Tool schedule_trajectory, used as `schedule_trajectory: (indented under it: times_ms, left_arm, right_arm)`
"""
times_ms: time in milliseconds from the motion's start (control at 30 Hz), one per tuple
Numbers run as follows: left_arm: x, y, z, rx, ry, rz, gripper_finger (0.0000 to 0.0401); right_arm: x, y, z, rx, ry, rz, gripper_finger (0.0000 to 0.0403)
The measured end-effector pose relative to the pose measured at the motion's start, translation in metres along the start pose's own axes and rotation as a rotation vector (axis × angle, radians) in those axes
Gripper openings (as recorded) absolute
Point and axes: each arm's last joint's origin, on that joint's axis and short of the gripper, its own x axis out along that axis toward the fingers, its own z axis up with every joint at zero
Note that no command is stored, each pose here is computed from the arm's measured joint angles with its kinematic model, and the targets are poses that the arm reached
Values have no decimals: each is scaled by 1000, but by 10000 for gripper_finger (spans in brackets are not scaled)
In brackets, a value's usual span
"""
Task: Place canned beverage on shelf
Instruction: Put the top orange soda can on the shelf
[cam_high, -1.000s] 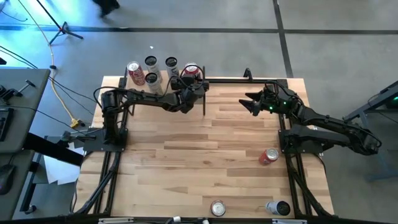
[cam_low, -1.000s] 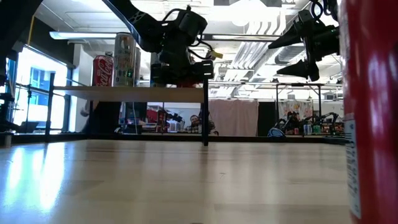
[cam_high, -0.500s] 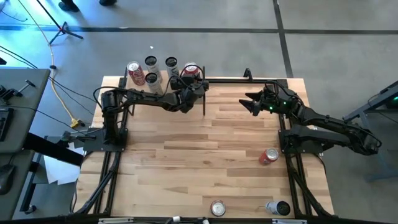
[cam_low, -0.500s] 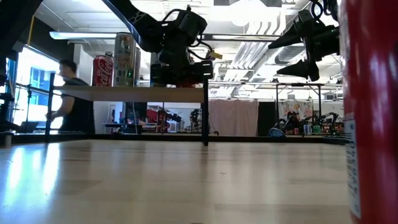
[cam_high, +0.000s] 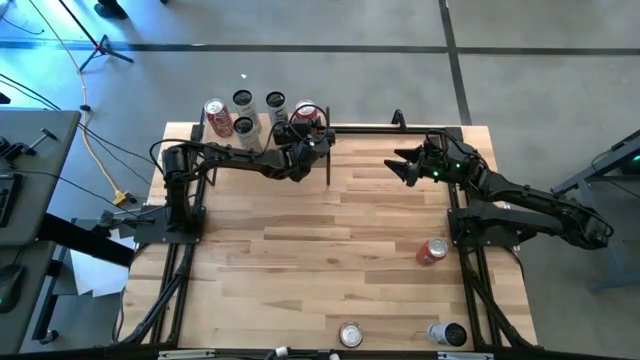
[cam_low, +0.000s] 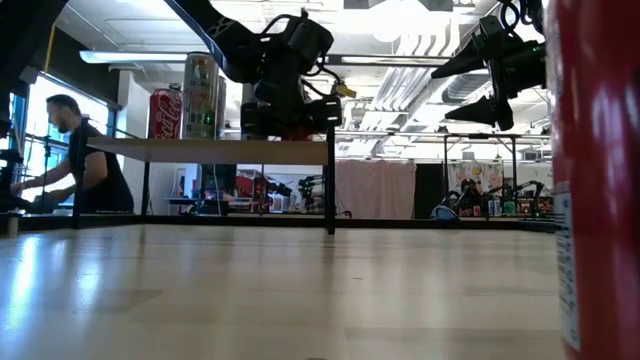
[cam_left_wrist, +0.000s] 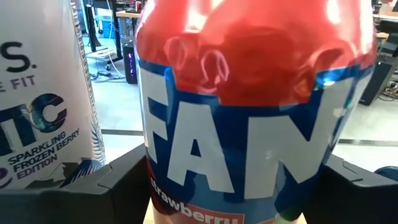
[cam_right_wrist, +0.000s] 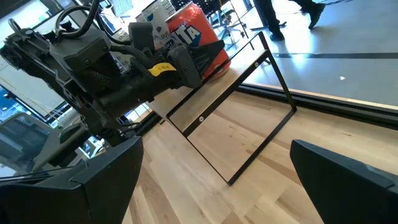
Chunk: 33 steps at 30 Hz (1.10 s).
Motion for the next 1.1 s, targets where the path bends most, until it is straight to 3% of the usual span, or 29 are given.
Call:
schedule_trajectory:
  times_ms: [233,967,1100]
  left_arm:
    - [-1,0,0,-22,4,-3,317]
    - [-9,-3,-2,-5,9,-27,321]
    - [-9,-3,-2,-5,2,-16,341]
  right_arm:
    - [0,0,0,0,0,0,393]
    - [0,0,0,0,0,0,393]
    - [0,0,0,0,0,0,393]
